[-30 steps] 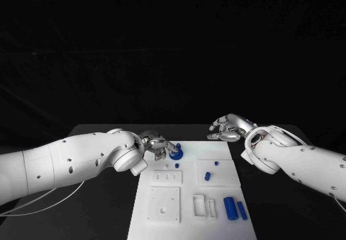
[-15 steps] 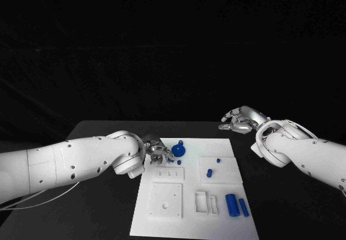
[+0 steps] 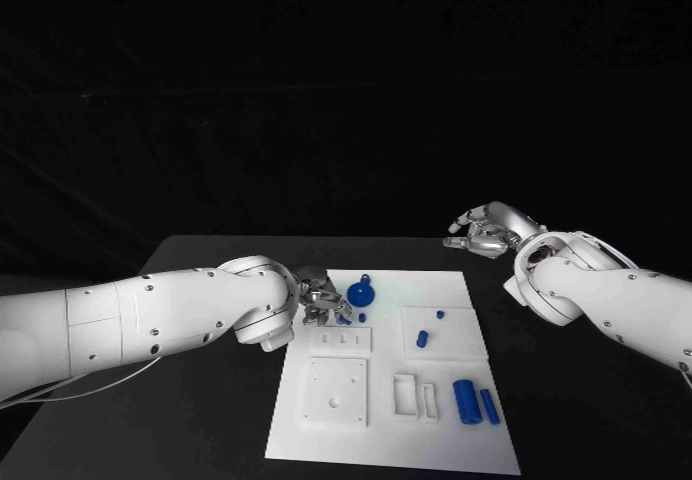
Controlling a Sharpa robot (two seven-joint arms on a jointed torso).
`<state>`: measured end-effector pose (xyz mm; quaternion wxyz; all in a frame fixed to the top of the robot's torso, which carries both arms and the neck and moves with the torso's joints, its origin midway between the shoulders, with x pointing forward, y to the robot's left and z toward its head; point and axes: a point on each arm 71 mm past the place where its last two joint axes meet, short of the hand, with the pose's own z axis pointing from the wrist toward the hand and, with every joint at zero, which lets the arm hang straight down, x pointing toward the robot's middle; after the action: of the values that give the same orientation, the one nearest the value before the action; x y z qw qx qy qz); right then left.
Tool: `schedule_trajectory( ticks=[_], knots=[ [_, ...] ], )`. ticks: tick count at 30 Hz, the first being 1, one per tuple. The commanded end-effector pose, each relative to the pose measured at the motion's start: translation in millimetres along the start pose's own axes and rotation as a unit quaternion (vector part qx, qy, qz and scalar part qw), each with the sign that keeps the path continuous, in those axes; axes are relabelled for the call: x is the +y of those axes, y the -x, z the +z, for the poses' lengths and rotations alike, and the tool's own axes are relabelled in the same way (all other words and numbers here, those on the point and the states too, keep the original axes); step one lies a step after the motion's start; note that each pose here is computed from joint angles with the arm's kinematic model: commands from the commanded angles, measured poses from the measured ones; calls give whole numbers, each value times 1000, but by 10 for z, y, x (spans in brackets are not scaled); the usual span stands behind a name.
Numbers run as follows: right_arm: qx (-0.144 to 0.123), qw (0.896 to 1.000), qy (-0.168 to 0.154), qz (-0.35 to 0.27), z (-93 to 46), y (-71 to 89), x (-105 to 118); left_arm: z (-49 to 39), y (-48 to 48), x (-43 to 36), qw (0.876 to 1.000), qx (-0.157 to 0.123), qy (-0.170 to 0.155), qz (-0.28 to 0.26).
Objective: Assemble the parts on the task board
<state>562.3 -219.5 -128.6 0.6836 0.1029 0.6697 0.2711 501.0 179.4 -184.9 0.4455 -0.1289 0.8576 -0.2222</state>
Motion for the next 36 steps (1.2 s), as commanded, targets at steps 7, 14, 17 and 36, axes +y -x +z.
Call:
schedule_trajectory(
  ticks=[7, 14, 17, 36],
  knots=[
    [-5, 1000, 0, -2, -6, 5, 20, 49, -94, -19, 1000, -4, 2, 22],
    [-4, 1000, 0, -1, -11, 5, 19, 57, -92, -33, 999, -23, -3, 27],
    [-5, 1000, -1, -1, -12, 6, 18, 54, -109, -26, 999, -23, -4, 29],
    [-1, 1000, -6, -2, -11, 6, -5, 68, -322, 126, 999, -39, -5, 34]
  ],
)
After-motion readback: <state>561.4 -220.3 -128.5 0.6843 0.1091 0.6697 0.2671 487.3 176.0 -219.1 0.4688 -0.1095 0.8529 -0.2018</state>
